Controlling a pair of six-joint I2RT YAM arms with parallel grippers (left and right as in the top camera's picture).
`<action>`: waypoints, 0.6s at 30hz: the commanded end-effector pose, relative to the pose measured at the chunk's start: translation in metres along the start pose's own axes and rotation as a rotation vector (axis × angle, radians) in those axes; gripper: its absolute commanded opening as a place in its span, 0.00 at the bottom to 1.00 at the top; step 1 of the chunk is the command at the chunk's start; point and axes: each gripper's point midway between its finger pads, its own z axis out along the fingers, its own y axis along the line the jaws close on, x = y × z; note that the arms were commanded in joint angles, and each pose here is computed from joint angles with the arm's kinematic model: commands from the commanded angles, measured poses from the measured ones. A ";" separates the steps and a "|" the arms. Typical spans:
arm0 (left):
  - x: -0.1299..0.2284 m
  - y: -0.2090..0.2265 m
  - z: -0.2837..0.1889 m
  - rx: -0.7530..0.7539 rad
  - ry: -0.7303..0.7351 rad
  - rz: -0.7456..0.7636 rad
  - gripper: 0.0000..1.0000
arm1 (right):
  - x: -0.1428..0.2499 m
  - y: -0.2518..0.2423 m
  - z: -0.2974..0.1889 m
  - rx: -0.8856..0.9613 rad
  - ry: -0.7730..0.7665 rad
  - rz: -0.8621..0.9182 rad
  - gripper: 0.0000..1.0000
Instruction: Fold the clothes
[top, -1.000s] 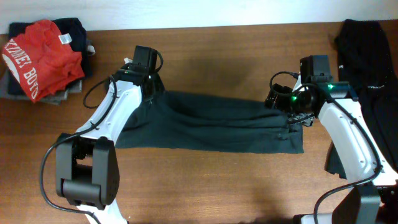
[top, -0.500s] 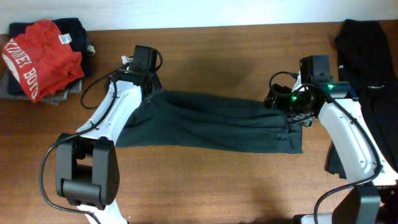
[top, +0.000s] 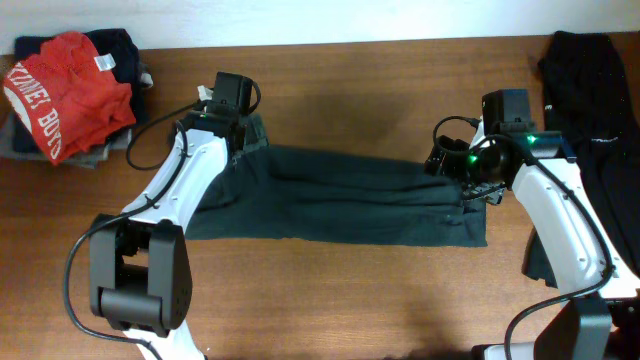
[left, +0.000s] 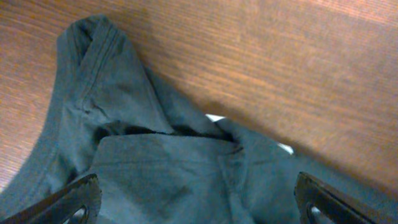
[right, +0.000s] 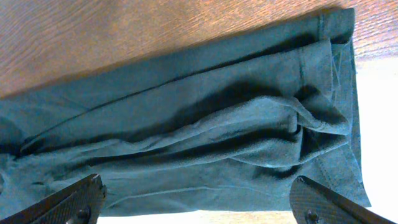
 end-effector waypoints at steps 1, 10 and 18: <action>-0.005 0.001 -0.003 -0.014 0.005 0.071 0.99 | 0.000 -0.004 0.002 0.010 0.003 -0.002 0.99; 0.028 -0.044 -0.016 0.269 0.180 0.115 0.46 | 0.013 0.024 0.007 -0.073 0.045 -0.062 0.92; 0.050 -0.049 0.000 0.294 0.274 0.118 0.07 | 0.028 0.047 0.036 -0.075 0.102 -0.130 0.76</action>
